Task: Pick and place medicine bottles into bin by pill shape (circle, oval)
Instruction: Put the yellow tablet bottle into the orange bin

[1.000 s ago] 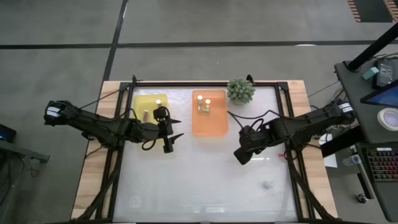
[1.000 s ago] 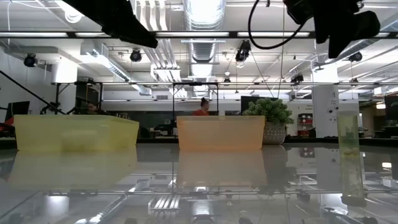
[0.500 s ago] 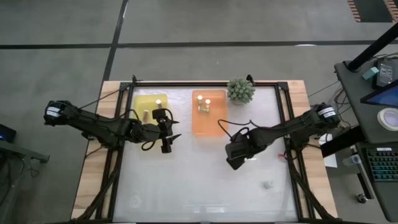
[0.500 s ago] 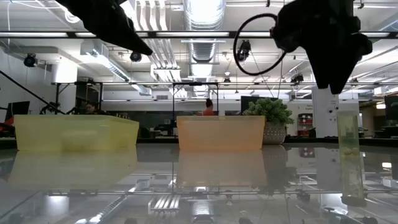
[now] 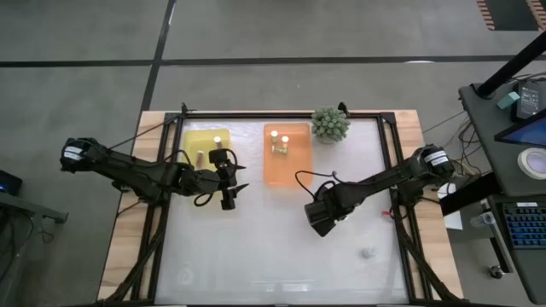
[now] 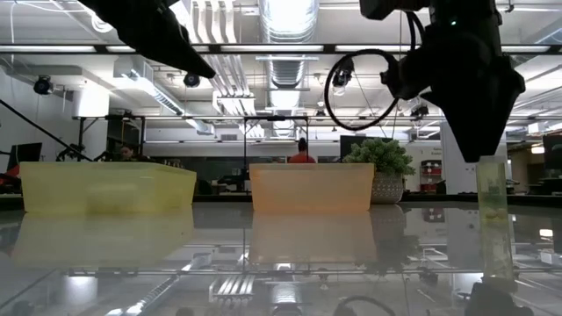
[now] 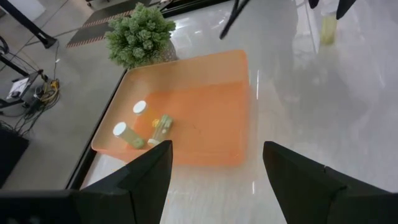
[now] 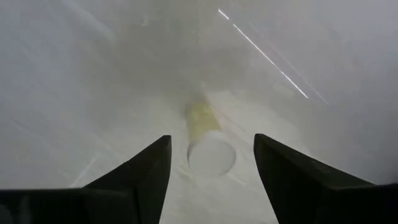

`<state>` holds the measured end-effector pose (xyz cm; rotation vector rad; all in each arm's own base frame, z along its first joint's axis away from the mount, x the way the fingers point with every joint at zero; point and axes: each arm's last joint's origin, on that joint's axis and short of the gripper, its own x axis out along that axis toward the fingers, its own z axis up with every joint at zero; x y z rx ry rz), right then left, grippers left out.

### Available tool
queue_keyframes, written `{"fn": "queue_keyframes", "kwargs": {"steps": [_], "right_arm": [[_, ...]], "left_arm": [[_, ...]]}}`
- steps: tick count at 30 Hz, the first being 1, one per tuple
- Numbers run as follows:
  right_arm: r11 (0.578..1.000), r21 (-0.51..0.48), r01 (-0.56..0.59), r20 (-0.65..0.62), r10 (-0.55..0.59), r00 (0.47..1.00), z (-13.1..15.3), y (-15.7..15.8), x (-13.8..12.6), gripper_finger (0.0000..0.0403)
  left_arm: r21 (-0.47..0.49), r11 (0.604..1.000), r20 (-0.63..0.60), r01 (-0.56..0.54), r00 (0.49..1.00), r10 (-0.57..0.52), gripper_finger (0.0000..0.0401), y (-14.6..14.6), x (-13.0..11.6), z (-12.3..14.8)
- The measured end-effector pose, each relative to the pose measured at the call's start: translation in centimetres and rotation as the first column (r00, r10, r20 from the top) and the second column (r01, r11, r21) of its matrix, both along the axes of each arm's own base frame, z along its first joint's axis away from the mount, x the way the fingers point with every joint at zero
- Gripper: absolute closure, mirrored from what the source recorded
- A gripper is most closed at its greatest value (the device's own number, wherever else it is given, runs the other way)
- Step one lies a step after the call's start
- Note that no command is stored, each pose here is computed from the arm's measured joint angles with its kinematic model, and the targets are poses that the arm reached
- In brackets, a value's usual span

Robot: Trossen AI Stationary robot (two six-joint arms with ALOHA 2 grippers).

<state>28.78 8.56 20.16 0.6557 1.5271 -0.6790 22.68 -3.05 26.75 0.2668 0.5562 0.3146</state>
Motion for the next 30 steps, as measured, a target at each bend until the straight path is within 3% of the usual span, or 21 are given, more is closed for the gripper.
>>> {"fn": "queue_keyframes", "kwargs": {"steps": [10,23,30], "right_arm": [[0.999,0.018,-0.026,-0.033,0.027,0.999,-0.83,0.74,0.03,0.0193],[0.999,0.02,-0.027,-0.026,0.028,0.999,-0.84,0.78,0.09,0.0297],[0.999,0.026,-0.029,-0.024,0.029,0.999,-0.64,0.76,0.01,0.0287]], "left_arm": [[0.0,1.0,0.0,0.001,1.0,-0.001,0.0166,-0.02,-0.01,-0.01],[0.001,1.0,-0.001,0.001,1.0,-0.001,0.0166,-0.01,-0.01,-0.02],[0.008,1.0,0.015,0.007,1.0,-0.008,0.0166,0.18,-0.89,-0.5]]}}
